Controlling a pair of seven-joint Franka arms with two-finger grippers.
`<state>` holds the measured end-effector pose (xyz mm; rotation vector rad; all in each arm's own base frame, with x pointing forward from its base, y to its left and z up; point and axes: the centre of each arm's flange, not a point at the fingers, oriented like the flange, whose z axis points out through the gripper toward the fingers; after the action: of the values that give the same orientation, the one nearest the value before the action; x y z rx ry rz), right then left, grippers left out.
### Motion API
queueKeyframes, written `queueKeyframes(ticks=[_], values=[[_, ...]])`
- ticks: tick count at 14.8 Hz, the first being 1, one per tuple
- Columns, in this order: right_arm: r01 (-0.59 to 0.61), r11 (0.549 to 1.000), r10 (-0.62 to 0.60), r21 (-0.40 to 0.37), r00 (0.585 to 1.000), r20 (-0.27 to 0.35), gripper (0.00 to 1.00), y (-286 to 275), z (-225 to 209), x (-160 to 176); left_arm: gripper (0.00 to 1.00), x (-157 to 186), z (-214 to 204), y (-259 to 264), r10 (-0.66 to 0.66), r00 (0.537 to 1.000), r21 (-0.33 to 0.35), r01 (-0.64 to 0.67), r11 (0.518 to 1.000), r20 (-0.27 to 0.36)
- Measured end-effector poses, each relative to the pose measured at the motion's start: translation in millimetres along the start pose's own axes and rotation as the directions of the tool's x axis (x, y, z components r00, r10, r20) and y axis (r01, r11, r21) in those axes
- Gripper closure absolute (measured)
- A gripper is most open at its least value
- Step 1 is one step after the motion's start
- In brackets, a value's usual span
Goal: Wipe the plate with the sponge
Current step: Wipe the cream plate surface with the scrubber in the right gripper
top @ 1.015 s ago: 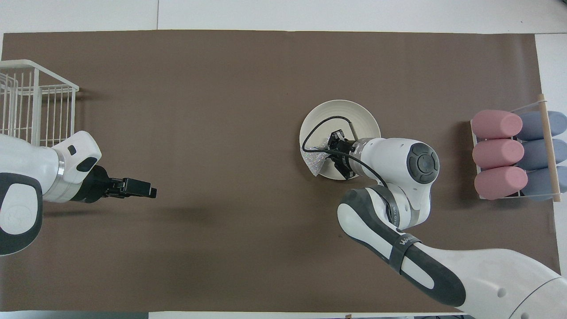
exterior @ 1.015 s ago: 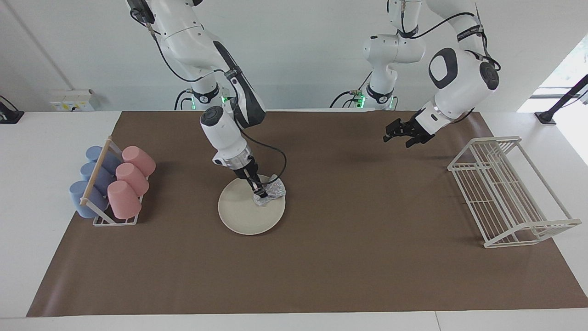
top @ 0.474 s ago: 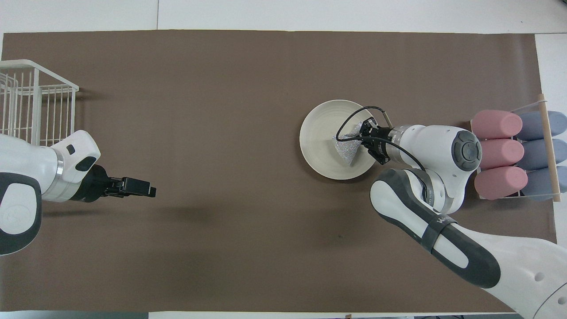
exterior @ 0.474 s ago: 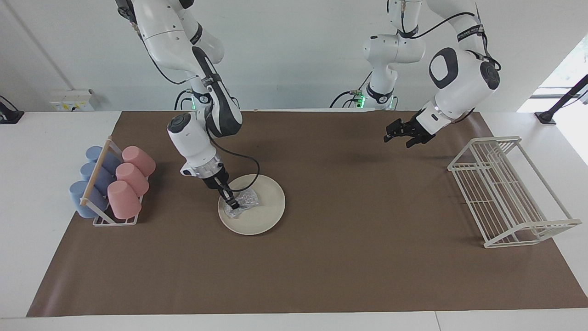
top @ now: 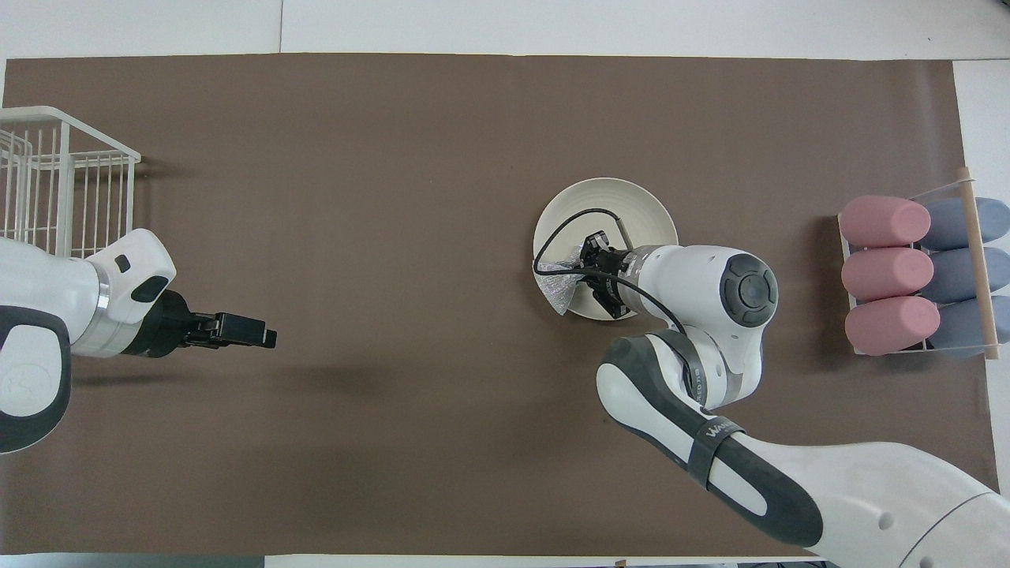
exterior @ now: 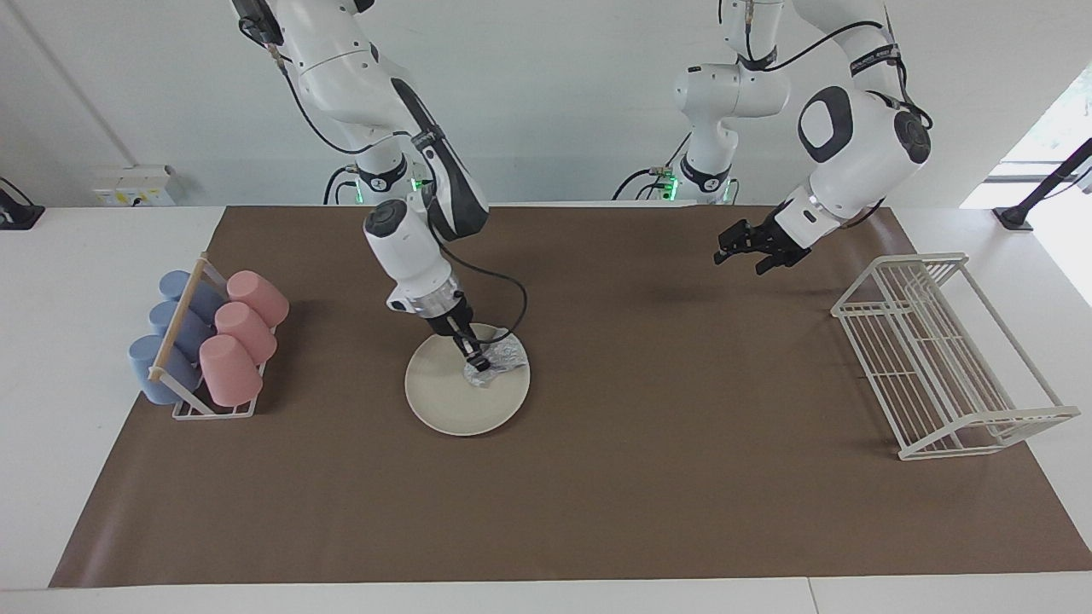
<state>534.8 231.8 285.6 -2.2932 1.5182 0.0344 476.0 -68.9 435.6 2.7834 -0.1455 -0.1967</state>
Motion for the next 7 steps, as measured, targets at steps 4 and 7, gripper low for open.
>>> queueKeyframes(ticks=[4, 7], values=[[-0.007, 1.0, 0.007, 0.0, 1.0, 0.0, 0.92, -0.1, 0.2, -0.5, 0.0, 0.0, -0.1, 0.0, 0.0, 1.0, 0.0, 0.0, 1.0, 0.0], [-0.057, 0.998, 0.057, -0.031, 0.998, 0.009, 0.92, -5.6, -2.3, -0.2, 0.0, 0.1, -0.1, 0.1, -0.001, 1.0, 0.0, 0.001, 1.0, 0.0]])
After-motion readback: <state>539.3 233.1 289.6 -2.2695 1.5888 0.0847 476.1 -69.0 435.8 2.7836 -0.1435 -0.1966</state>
